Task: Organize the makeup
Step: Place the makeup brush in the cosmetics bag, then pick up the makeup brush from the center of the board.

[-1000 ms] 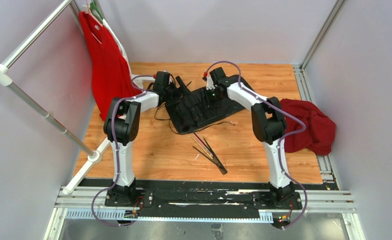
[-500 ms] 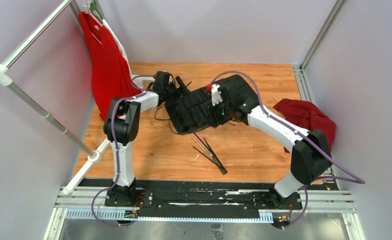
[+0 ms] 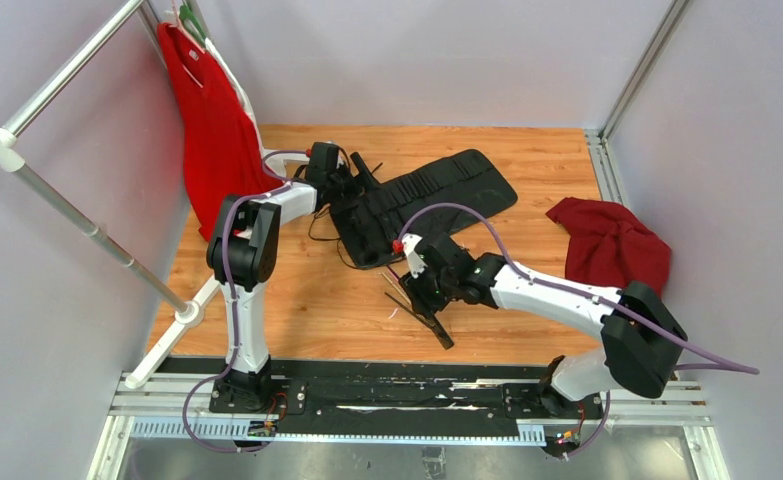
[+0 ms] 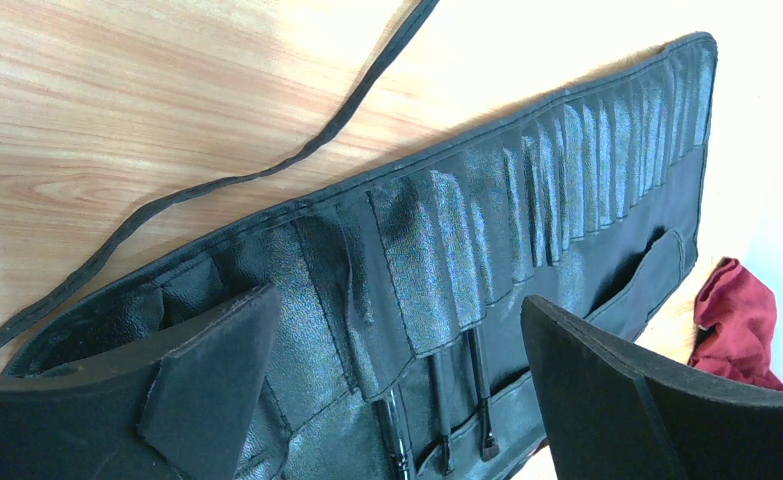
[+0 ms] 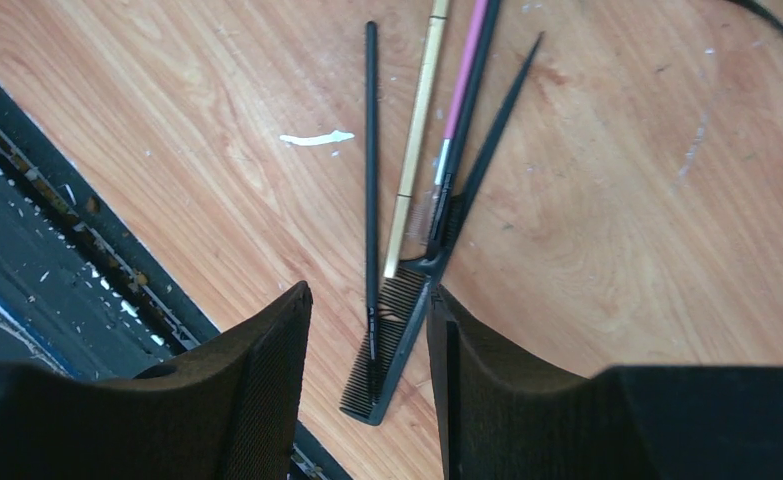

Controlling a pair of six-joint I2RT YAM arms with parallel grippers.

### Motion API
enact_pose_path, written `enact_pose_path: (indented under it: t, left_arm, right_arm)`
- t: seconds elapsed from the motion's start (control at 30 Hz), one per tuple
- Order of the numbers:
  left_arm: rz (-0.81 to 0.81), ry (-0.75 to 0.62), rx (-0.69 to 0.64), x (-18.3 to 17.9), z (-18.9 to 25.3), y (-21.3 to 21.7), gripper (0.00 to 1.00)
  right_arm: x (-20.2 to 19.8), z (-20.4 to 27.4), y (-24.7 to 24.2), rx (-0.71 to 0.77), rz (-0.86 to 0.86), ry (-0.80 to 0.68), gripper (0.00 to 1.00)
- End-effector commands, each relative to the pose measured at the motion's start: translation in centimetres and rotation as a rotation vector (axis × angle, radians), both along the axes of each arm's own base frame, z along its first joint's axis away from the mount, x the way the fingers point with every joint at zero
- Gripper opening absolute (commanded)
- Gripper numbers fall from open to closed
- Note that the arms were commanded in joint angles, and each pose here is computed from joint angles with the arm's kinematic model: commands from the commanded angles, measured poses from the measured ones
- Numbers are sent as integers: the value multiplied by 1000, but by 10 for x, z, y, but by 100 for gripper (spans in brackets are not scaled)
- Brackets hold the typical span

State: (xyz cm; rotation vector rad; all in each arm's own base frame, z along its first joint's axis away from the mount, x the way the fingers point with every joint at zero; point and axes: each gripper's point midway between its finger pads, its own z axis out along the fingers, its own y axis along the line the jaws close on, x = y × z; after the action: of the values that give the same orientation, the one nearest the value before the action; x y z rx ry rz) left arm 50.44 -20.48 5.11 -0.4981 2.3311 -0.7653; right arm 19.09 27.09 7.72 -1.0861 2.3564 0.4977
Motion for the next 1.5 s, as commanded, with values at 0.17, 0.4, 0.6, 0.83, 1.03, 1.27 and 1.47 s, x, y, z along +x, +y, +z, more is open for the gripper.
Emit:
enact_pose_path:
  t: [0.17, 0.4, 0.6, 0.83, 1.03, 1.27, 1.47]
  left_arm:
    - [13, 172, 83, -34, -44, 21, 98]
    - [13, 174, 83, -35, -44, 21, 98]
    - [14, 177, 81, -35, -46, 21, 98]
    - [14, 177, 82, -35, -46, 21, 98]
    - [15, 179, 82, -35, -47, 22, 98]
    - [16, 179, 83, -35, -47, 23, 98]
    - [15, 176, 82, -34, -46, 23, 98]
  right_arm:
    - [-14, -14, 16, -8, 38, -17, 43]
    - [-11, -27, 22, -37, 52, -16, 40]
    - [-8, -33, 27, -51, 65, -16, 38]
    - [-5, -39, 27, -68, 63, -23, 33]
    - [1, -41, 30, -81, 61, -33, 28]
    - [6, -40, 33, -88, 56, -48, 28]
    - [12, -42, 33, -104, 47, -60, 27]
